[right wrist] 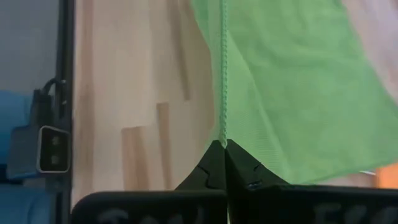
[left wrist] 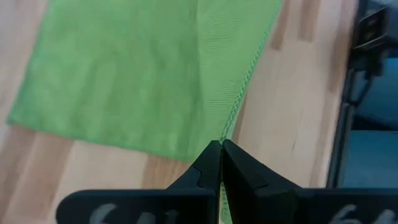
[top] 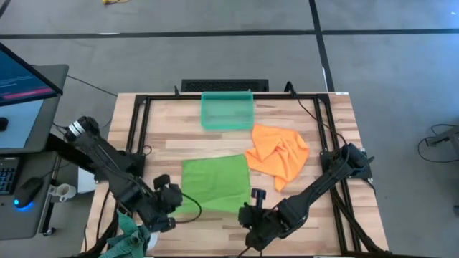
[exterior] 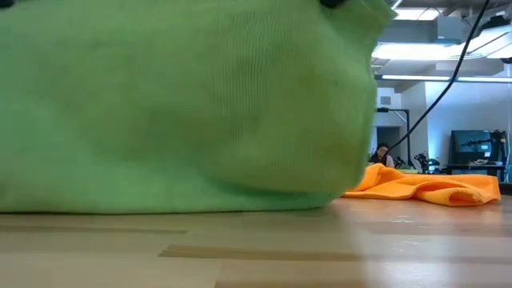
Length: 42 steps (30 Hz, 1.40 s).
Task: Roll microfiber towels into tight, uniform cylinder then place into a basket
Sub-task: Fold the green towel
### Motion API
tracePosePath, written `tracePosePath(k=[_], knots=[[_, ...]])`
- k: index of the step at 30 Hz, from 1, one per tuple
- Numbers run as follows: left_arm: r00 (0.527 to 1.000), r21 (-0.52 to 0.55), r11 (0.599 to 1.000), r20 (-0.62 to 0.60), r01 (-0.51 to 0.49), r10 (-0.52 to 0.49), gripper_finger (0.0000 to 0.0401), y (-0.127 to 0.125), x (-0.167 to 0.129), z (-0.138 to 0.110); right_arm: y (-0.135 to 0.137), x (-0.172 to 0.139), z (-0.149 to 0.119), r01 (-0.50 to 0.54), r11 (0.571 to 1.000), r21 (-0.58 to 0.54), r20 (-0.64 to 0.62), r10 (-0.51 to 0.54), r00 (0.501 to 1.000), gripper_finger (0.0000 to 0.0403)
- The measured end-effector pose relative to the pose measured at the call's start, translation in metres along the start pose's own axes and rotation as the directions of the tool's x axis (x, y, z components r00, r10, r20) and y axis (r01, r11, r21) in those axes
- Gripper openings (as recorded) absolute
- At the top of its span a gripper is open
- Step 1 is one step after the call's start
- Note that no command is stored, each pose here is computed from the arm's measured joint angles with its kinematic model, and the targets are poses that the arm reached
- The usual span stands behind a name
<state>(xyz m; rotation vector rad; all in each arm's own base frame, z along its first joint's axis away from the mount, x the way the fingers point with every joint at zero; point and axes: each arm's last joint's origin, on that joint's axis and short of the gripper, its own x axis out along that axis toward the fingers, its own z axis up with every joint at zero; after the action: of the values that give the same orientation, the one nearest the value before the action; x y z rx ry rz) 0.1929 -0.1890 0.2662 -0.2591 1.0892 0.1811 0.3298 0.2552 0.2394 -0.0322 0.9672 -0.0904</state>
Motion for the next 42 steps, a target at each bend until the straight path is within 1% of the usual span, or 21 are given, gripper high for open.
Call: tracePosePath(k=[3,7,11,15,18,20,22,25,30,34,36,39,42], knots=[[1.000,0.001,1.000,-0.018,-0.026,0.026,0.0000,-0.013,0.021,-0.005,0.005,0.005,-0.009,-0.036,0.999,-0.001,-0.019,0.036,0.999,0.0010],[0.998,0.037,0.998,-0.043,-0.054,0.056,0.0000,-0.028,0.054,-0.010,0.010,0.007,-0.020,-0.071,0.997,0.035,-0.065,0.074,0.995,0.0009],[0.998,0.063,0.997,-0.054,-0.041,0.044,0.0000,-0.042,0.081,-0.014,0.022,0.002,-0.027,-0.184,0.981,0.056,-0.126,0.190,0.974,0.0006],[0.995,0.070,0.997,-0.097,0.030,-0.023,0.0000,-0.050,0.089,-0.016,0.035,-0.004,-0.031,-0.271,0.961,0.062,-0.124,0.276,0.953,0.0008],[0.992,0.066,0.996,-0.113,0.059,-0.051,0.0000,-0.051,0.087,-0.016,0.037,-0.006,-0.032,-0.283,0.957,0.060,-0.118,0.288,0.950,0.0009],[0.992,0.066,0.996,-0.118,0.060,-0.052,0.0000,-0.051,0.083,-0.015,0.034,-0.004,-0.031,-0.264,0.963,0.061,-0.118,0.269,0.956,0.0008],[0.990,0.078,0.996,-0.133,0.048,-0.038,0.0000,-0.051,0.080,-0.014,0.029,0.005,-0.028,-0.236,0.970,0.060,-0.128,0.242,0.962,0.0007],[0.990,0.106,0.994,-0.141,0.024,-0.009,0.0000,-0.052,0.072,-0.010,0.016,0.013,-0.027,-0.185,0.983,-0.008,-0.177,0.181,0.968,0.0008],[0.986,0.141,0.986,-0.123,-0.091,0.109,0.0000,-0.047,0.061,-0.005,-0.012,0.025,-0.017,-0.112,0.992,-0.057,-0.236,0.096,0.967,0.0009],[0.968,0.176,0.960,-0.086,-0.217,0.235,0.0000,-0.037,0.056,-0.002,-0.033,0.033,-0.008,-0.086,0.989,-0.123,-0.264,0.051,0.963,0.0008],[0.951,0.189,0.942,-0.085,-0.278,0.297,0.0000,-0.029,0.057,0.000,-0.044,0.038,-0.004,-0.063,0.988,-0.141,-0.272,0.023,0.962,0.0008],[0.927,0.185,0.924,-0.107,-0.336,0.358,0.0000,-0.018,0.059,0.007,-0.063,0.044,0.001,-0.012,0.985,-0.169,-0.292,-0.039,0.956,0.0010],[0.917,0.185,0.915,-0.118,-0.358,0.382,0.0000,-0.011,0.062,0.015,-0.078,0.049,0.006,0.010,0.980,-0.201,-0.308,-0.073,0.949,0.0010]])
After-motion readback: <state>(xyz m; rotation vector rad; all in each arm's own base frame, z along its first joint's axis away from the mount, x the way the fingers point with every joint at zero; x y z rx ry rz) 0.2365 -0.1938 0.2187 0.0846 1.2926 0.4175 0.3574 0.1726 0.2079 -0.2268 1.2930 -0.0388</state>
